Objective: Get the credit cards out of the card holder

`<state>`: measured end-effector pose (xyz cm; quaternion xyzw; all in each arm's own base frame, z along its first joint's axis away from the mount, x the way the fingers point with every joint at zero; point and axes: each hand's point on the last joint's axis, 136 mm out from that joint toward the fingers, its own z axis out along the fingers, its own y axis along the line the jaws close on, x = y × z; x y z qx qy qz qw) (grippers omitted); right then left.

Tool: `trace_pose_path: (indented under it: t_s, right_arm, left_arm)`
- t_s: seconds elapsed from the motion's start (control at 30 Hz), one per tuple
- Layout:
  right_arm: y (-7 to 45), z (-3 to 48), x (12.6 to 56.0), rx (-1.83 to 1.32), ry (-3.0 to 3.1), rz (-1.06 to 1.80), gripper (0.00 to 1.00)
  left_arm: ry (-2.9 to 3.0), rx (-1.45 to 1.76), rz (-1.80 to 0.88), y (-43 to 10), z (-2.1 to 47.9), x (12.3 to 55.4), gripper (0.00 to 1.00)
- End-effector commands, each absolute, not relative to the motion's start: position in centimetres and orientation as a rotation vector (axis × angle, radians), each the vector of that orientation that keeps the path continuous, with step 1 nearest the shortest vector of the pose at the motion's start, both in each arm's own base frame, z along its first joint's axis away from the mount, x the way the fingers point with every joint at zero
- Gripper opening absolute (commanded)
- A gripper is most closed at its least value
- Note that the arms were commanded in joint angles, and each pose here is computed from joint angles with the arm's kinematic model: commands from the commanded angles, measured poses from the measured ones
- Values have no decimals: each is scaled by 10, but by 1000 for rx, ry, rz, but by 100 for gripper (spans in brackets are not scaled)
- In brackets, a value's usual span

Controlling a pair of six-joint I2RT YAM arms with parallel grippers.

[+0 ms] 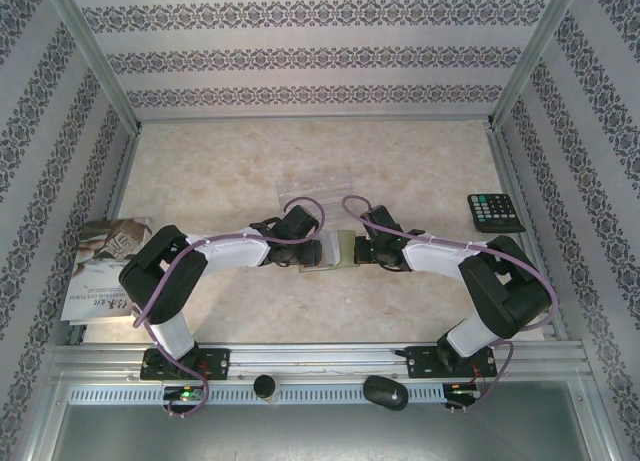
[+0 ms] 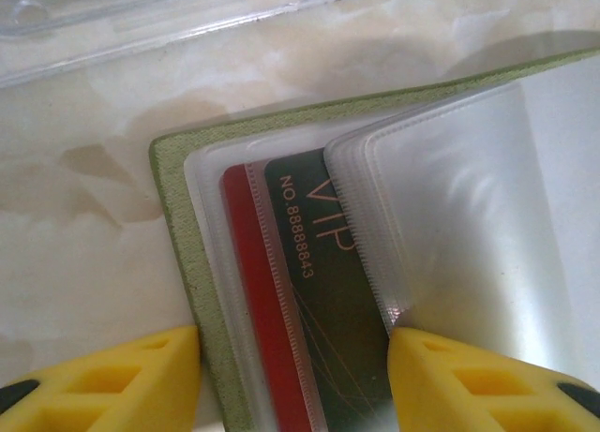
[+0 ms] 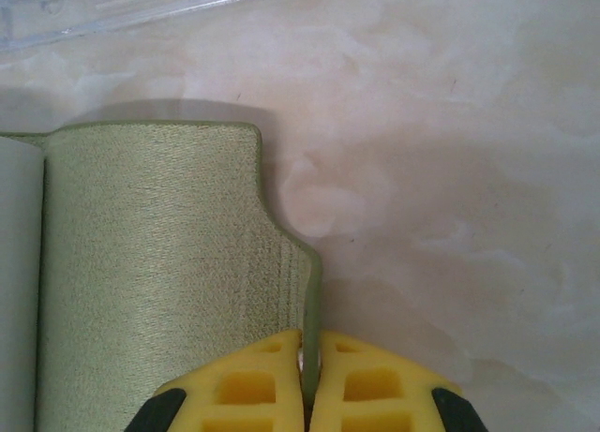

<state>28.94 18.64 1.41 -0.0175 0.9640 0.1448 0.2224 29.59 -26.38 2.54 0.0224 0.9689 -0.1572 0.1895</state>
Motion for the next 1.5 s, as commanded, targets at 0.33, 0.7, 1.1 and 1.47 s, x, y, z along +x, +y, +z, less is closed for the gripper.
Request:
trace_pose_path:
  t_s: [0.33,0.7,1.1,1.47]
  right_arm:
    - [188,-6,282,-40,2700,434,0]
    - [184,8,281,-13,2656,469,13]
    - [180,67,282,-10,2451,625,48]
    - [194,82,261,-189,2420,627,57]
  left_arm:
    - [2681,215,-630,-319,53,294,54]
    - [2695,203,-631,-321,48,293,52]
    - [2665,210,-659,-330,60,296,46]
    - [2660,214,-670,-333,62,295,46]
